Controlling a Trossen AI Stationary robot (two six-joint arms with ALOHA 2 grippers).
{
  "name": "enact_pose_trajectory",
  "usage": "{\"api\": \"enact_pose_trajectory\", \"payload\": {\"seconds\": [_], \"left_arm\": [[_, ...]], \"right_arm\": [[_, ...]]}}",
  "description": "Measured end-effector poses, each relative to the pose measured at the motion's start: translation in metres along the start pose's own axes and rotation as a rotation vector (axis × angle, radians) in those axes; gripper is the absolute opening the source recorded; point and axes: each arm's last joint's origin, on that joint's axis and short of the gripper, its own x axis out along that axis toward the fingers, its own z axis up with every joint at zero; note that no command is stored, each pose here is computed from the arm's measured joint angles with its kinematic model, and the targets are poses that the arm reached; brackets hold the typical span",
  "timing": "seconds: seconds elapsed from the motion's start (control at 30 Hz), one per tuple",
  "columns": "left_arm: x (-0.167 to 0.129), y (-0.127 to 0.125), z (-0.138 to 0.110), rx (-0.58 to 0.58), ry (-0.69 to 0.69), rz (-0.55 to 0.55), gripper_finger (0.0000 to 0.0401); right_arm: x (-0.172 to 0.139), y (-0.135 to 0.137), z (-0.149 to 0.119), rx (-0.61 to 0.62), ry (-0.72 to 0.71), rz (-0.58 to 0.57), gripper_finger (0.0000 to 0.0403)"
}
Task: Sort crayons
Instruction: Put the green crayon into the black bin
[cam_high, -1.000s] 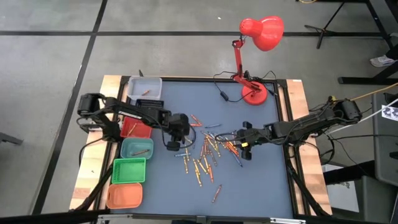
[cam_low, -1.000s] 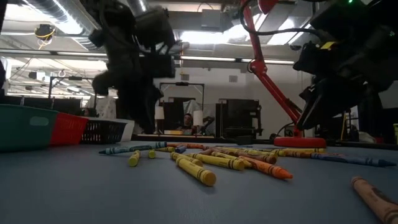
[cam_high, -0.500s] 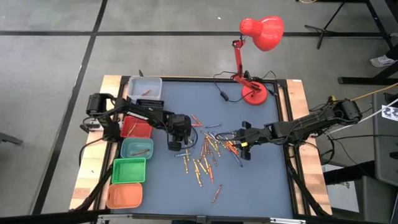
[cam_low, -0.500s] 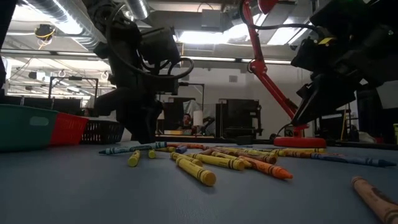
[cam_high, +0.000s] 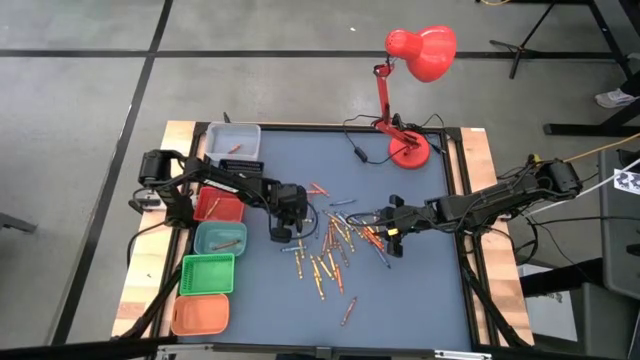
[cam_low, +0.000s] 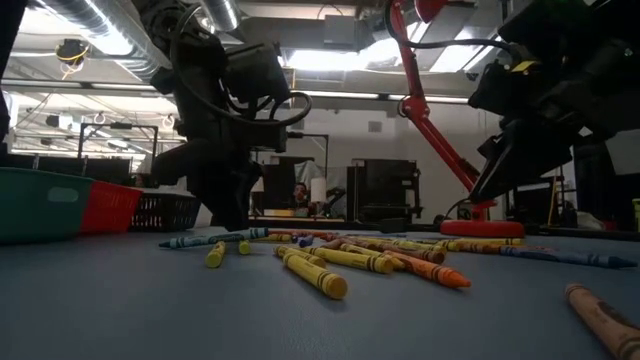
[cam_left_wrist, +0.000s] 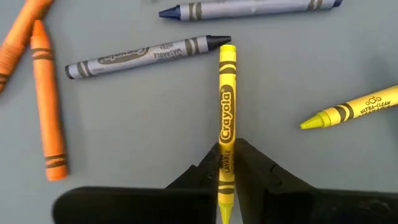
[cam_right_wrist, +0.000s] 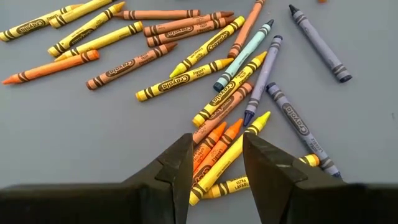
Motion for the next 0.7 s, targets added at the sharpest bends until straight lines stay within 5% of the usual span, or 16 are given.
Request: {"api": "enact_pose_trajectory", "payload": {"seconds": [0.7], "left_arm": [[-0.038,0.009,0.042,0.001,0.049,0.013,0.0001]], "right_arm": [[0.000,-0.005,-0.004,0.294,-0.001,-0.140,0.0138]]}}
